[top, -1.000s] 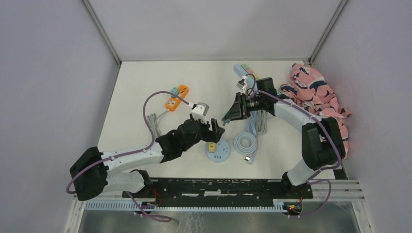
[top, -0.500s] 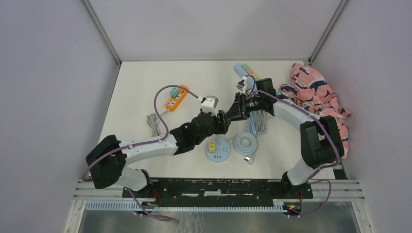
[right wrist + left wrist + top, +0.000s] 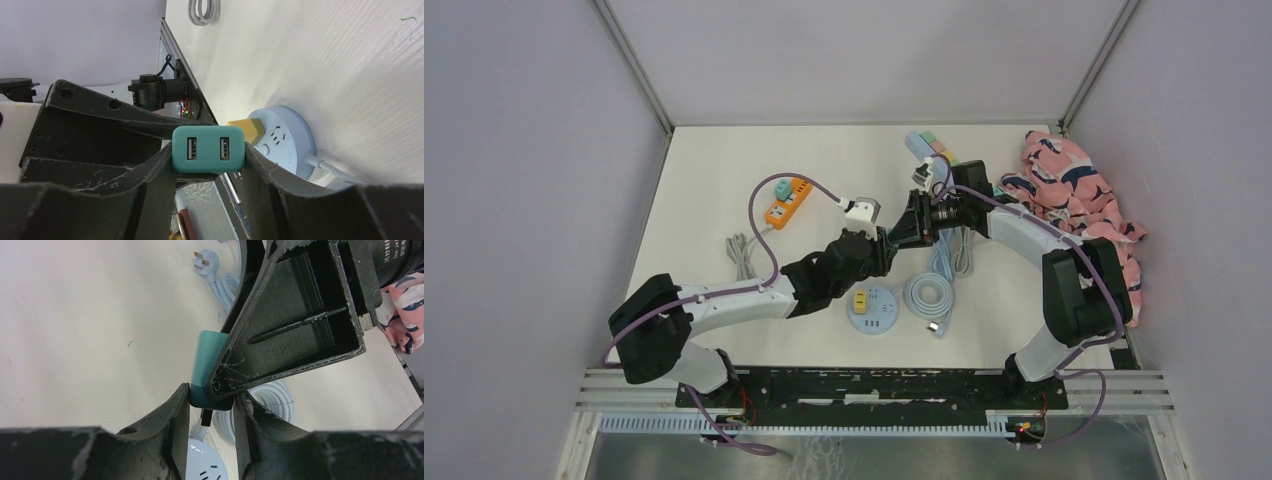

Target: Pull the plug off the socket

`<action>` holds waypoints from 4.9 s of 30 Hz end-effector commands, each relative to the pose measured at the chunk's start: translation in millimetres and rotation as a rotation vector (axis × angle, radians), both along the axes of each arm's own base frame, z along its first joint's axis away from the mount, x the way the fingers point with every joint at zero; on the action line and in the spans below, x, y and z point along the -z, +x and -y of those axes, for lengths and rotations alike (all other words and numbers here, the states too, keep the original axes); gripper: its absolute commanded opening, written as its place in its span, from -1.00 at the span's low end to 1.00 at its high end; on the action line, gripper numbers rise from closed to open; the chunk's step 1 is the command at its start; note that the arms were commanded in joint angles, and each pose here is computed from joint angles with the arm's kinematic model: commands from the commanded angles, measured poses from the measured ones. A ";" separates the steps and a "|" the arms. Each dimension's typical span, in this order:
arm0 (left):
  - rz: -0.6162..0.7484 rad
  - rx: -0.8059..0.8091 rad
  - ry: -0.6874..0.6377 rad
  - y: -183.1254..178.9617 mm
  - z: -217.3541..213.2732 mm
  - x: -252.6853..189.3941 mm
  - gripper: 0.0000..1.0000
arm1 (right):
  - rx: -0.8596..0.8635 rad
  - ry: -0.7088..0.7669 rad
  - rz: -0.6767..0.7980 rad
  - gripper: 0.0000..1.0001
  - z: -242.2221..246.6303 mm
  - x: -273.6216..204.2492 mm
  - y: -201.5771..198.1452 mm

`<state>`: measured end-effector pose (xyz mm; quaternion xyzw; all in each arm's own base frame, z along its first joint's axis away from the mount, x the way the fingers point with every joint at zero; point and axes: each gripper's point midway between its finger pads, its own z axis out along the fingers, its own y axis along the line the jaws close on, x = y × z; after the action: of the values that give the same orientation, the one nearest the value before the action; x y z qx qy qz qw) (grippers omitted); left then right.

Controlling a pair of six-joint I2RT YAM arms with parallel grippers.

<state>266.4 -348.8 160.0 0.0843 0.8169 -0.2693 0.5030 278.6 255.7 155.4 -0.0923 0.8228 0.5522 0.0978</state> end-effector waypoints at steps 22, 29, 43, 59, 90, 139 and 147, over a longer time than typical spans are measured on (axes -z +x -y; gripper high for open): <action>0.057 -0.452 0.032 42.3 -199.5 -1.8 -0.94 | -0.247 0.062 0.301 0.49 7.4 -38.5 -24.1; 0.059 -0.678 -0.067 75.8 -273.6 -7.3 -0.89 | -0.253 0.043 0.309 0.48 9.4 -35.4 -24.2; -0.094 -0.889 -0.309 152.9 -350.5 42.0 -0.50 | -0.261 0.027 0.326 0.47 11.8 -35.7 -26.5; -0.285 -0.887 -0.440 186.2 -362.8 93.4 0.43 | -0.267 0.027 0.321 0.47 11.9 -35.7 -27.1; -0.127 -0.449 -0.559 82.1 -273.9 -19.2 0.96 | -0.292 -0.006 0.403 0.46 17.3 -43.3 -30.3; -0.013 0.489 0.062 -87.6 -49.5 27.6 0.86 | -0.302 -0.045 0.478 0.45 33.7 -52.3 -29.8; -0.044 0.472 0.267 -81.9 -51.5 43.0 0.79 | -0.297 -0.047 0.479 0.44 35.4 -53.0 -28.7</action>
<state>168.4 -304.6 118.5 0.3121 0.8023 -0.3385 0.3798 244.3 219.8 184.3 -0.3181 0.7845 0.5059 0.1658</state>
